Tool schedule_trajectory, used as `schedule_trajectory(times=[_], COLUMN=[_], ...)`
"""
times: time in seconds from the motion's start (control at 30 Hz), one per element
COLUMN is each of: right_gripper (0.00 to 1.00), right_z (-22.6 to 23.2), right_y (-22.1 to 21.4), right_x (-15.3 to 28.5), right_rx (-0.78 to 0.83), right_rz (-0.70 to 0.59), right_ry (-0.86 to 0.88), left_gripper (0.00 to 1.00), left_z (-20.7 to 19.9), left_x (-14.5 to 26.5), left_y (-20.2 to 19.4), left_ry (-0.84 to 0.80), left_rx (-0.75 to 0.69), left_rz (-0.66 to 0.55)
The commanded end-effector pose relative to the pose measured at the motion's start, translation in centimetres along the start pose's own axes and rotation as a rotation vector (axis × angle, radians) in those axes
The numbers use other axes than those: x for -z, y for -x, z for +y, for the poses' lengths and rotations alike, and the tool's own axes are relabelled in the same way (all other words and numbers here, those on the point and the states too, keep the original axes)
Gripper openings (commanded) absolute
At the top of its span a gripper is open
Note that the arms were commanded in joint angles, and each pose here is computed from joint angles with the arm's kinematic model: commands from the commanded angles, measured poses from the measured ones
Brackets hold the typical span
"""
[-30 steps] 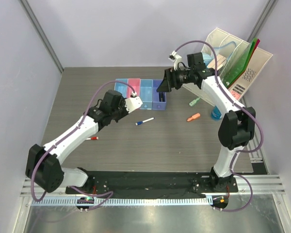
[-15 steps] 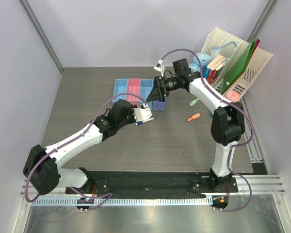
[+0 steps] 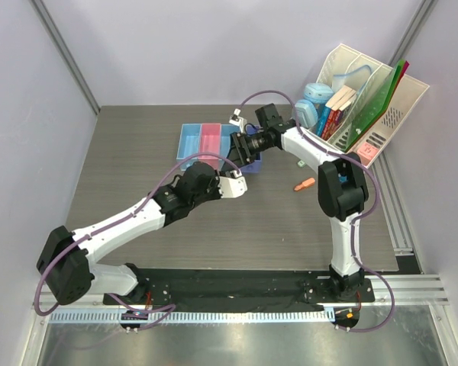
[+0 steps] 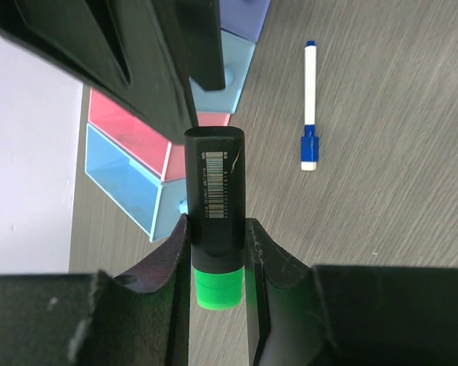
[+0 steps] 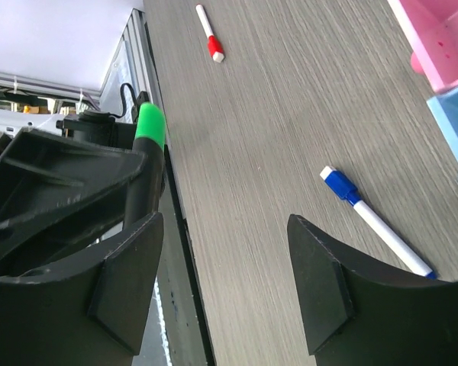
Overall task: Sort the stationery into containers
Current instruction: Pick up the pen from the center of the board.
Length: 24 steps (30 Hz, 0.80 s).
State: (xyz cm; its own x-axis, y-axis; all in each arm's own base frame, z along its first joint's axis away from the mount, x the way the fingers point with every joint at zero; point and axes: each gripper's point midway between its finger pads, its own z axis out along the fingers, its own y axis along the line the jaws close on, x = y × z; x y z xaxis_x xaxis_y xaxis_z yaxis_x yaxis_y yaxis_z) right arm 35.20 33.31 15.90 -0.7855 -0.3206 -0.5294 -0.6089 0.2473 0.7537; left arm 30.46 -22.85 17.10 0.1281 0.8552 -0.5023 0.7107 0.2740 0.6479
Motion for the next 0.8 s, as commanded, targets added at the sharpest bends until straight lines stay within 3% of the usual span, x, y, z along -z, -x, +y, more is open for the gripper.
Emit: schedule_trajectory(times=[0.0,0.4,0.77], right_gripper=[0.71,0.69,0.64], right_z=[1.5,2.9,3.2], right_y=[1.8,-0.9,-4.4], right_x=[0.0,1.6,0.5], right_rx=[0.066,0.067,0.069], right_rz=[-0.016,0.113,0.237], right_ry=[0.013,0.006,0.061], left_gripper=[0.00,0.00,0.00], left_z=[1.0,-0.9,-1.3], left_x=[0.5,0.5,0.7], left_y=[2.3,0.7,1.8], left_ry=[0.031,0.059,0.083], left_rx=[-0.018,-0.148,-0.201], left_rz=[-0.082,-0.061,-0.088])
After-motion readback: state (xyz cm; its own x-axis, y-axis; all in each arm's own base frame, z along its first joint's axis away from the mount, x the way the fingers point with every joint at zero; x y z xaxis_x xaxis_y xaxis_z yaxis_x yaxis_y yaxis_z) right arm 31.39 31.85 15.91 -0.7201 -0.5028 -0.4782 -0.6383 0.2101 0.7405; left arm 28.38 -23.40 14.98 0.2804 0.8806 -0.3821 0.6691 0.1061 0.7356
